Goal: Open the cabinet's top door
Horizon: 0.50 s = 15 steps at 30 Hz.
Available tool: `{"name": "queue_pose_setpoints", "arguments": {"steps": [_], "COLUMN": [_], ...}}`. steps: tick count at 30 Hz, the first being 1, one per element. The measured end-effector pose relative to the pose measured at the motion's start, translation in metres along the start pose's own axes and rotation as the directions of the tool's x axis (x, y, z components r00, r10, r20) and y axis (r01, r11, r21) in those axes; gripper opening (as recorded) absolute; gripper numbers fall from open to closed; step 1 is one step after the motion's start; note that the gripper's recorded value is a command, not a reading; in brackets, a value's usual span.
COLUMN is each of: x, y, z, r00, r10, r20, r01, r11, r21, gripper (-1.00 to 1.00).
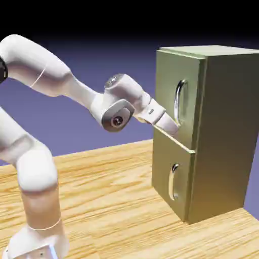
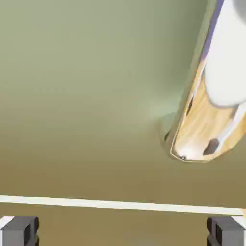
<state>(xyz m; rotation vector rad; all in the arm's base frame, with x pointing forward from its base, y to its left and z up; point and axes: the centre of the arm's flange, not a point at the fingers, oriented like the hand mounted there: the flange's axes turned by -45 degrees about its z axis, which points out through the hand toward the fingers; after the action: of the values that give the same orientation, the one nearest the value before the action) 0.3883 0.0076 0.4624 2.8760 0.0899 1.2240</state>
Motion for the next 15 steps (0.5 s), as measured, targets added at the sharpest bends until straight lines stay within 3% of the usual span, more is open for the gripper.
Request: {"name": "queue_pose_setpoints", "arguments": {"steps": [15], "x": [0.014], "y": [-0.025], "z": [-0.042], "r00": [0.992], "r10": [-0.055], "r20": [-0.111], "r01": [0.052], "r11": [0.998], "r21": [-0.024], "gripper": [0.0]}}
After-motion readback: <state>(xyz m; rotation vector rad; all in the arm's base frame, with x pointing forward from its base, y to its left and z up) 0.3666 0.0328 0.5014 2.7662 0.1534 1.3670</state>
